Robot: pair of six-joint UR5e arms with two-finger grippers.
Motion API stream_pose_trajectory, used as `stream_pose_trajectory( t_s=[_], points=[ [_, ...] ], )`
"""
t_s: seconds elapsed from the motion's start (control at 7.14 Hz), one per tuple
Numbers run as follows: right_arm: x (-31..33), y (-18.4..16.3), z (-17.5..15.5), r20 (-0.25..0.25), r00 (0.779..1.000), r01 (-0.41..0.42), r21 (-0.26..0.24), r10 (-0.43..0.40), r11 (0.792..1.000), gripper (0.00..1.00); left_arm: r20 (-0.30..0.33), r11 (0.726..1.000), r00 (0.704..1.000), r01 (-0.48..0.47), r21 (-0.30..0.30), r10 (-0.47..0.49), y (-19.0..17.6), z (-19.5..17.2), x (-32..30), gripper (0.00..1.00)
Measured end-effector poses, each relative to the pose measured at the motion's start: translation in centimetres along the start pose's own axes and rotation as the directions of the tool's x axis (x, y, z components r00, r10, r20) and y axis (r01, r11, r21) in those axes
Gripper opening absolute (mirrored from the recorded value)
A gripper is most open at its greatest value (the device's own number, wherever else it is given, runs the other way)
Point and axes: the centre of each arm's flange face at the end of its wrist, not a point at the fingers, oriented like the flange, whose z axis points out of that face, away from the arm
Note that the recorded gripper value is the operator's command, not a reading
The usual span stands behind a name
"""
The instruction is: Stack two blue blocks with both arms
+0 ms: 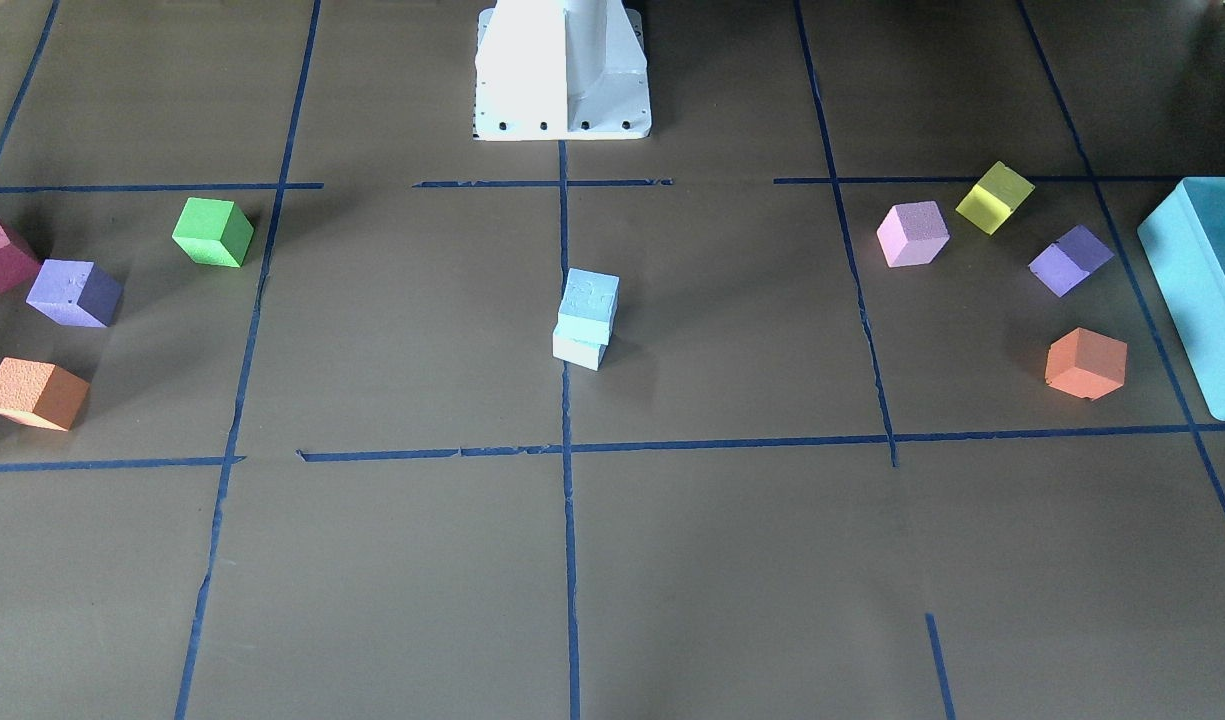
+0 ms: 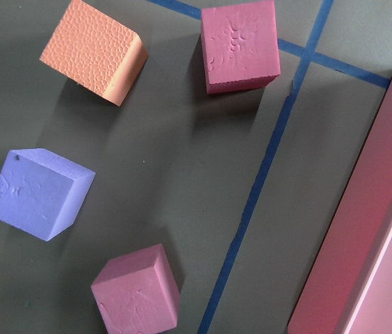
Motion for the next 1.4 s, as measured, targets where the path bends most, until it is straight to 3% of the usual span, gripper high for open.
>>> stream_pose_trajectory(
  t_s=[0.56, 1.4],
  points=[
    [0.0, -0.1, 0.0, 0.0, 1.0, 0.003, 0.0, -0.003, 1.0, 1.0, 0.001, 1.0, 1.0, 0.013, -0.006, -0.013, 2.5, 1.3, -1.5, 1.0],
    [0.0, 0.0, 0.1, 0.001, 1.0, 0.004, -0.001, -0.004, 1.0, 1.0, -0.004, 0.999, 1.0, 0.021, -0.029, -0.022, 3.0, 2.4, -2.2, 1.0]
  ],
)
